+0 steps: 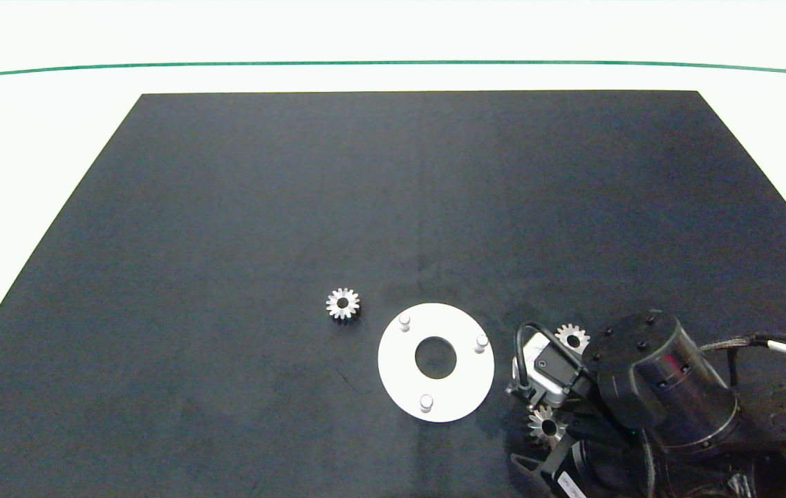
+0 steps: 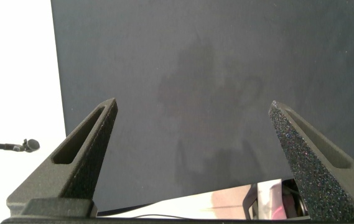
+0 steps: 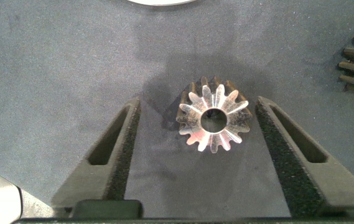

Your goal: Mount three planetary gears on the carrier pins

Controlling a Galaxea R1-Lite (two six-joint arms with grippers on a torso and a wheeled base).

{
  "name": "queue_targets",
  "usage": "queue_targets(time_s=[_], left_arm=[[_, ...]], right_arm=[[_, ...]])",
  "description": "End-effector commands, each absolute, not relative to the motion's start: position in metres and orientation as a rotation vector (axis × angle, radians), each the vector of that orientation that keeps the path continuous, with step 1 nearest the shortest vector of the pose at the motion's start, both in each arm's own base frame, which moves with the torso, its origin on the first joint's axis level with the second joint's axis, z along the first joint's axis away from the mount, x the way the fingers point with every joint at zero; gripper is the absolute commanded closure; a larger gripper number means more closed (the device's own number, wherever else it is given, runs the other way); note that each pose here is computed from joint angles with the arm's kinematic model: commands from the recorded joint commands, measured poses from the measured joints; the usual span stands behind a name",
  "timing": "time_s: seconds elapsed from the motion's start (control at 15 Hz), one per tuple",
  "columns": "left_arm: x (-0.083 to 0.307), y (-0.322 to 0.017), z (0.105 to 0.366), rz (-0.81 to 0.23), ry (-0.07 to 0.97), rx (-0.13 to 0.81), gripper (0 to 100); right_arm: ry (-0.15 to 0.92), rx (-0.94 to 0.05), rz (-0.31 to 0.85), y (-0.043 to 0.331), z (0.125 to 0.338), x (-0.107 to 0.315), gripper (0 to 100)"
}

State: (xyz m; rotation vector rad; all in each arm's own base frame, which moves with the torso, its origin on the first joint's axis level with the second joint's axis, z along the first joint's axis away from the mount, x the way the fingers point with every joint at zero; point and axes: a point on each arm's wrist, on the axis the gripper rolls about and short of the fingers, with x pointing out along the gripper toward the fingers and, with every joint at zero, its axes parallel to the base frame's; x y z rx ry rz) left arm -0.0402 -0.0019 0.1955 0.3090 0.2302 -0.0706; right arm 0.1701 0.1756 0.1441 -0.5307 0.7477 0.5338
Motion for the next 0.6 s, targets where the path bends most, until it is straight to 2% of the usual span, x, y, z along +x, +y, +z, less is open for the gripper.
queue_targets(time_s=[0.07, 0.6], left_arm=[[-0.0399, -0.0019, 0.1953, -0.074, 0.234, 0.310, 0], [-0.0379, -0.0019, 0.1966, -0.074, 0.234, 0.310, 0]], right_arm=[[0.750, -0.525, 0.528, 0.1738, 0.1444, 0.1719, 34], [0.751, -0.520, 0.528, 0.1724, 0.1451, 0.1734, 50]])
